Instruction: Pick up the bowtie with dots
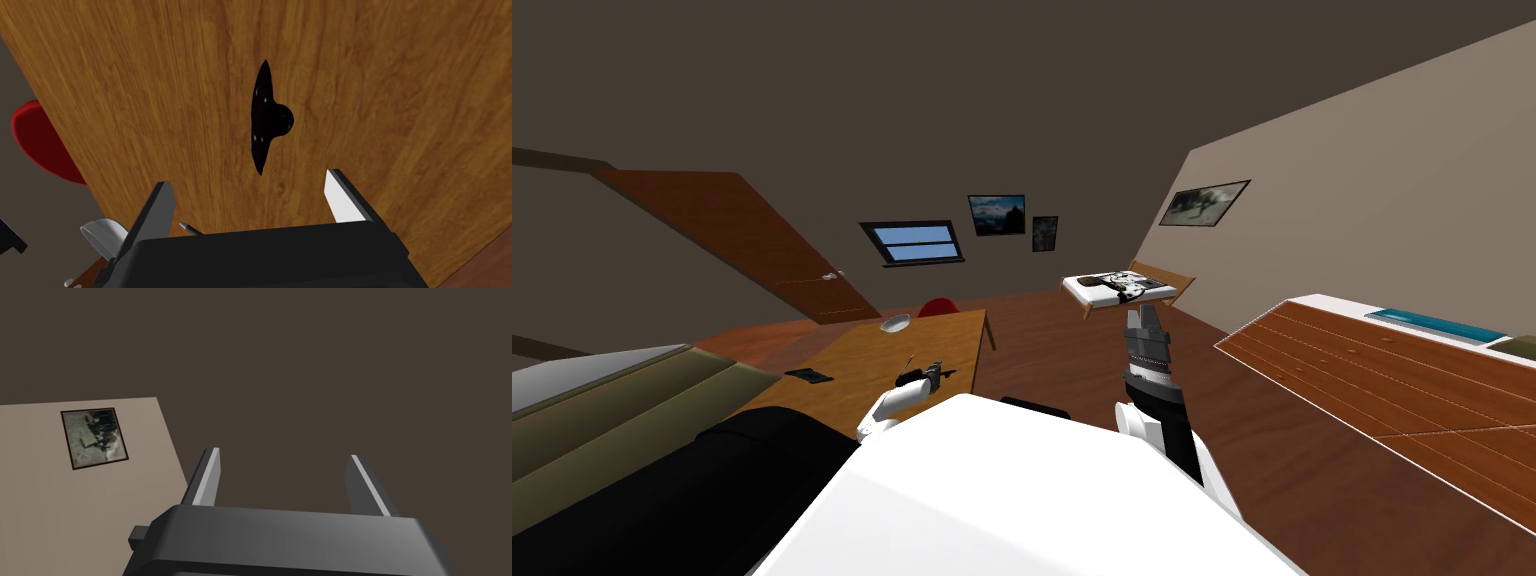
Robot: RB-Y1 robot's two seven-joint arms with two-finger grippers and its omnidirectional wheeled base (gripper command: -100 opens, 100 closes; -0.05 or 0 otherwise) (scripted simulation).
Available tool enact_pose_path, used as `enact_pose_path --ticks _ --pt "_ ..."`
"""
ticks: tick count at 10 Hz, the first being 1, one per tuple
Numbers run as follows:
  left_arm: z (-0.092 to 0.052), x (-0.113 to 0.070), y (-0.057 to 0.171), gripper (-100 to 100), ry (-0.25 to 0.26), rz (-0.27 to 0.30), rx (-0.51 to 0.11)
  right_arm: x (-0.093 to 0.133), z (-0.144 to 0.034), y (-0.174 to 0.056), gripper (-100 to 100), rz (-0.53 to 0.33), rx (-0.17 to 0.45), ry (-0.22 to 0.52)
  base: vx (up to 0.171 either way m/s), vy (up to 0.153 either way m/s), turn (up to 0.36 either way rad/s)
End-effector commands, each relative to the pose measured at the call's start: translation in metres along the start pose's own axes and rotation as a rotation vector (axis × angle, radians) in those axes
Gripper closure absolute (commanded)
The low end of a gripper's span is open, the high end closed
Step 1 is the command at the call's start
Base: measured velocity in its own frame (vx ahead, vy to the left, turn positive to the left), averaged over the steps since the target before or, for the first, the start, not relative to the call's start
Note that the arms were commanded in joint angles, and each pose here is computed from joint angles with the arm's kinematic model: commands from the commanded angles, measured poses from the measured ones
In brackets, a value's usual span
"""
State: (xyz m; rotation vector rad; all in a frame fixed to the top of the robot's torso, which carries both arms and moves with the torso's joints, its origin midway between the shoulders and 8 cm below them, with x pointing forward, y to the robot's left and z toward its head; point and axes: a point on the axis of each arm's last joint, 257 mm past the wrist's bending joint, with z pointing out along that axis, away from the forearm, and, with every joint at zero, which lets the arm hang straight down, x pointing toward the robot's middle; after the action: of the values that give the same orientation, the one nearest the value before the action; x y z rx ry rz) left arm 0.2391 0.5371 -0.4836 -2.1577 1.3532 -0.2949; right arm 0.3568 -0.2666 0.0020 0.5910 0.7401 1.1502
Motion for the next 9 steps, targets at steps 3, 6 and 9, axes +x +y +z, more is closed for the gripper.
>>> enact_pose_path --ticks 3,6,9 --pt "0.007 0.003 0.047 -100 0.010 -0.006 -0.115 0.000 0.000 0.000 0 0.000 0.000 0.000 0.118 0.036 -0.005" --pt "0.009 0.008 0.045 -100 0.009 -0.005 -0.102 0.000 0.000 0.000 0 0.000 0.000 0.000 0.015 0.009 0.001" --pt "0.018 0.015 0.051 -100 0.009 -0.005 -0.101 0.000 0.000 0.000 0 0.000 0.000 0.000 0.014 0.040 -0.001"
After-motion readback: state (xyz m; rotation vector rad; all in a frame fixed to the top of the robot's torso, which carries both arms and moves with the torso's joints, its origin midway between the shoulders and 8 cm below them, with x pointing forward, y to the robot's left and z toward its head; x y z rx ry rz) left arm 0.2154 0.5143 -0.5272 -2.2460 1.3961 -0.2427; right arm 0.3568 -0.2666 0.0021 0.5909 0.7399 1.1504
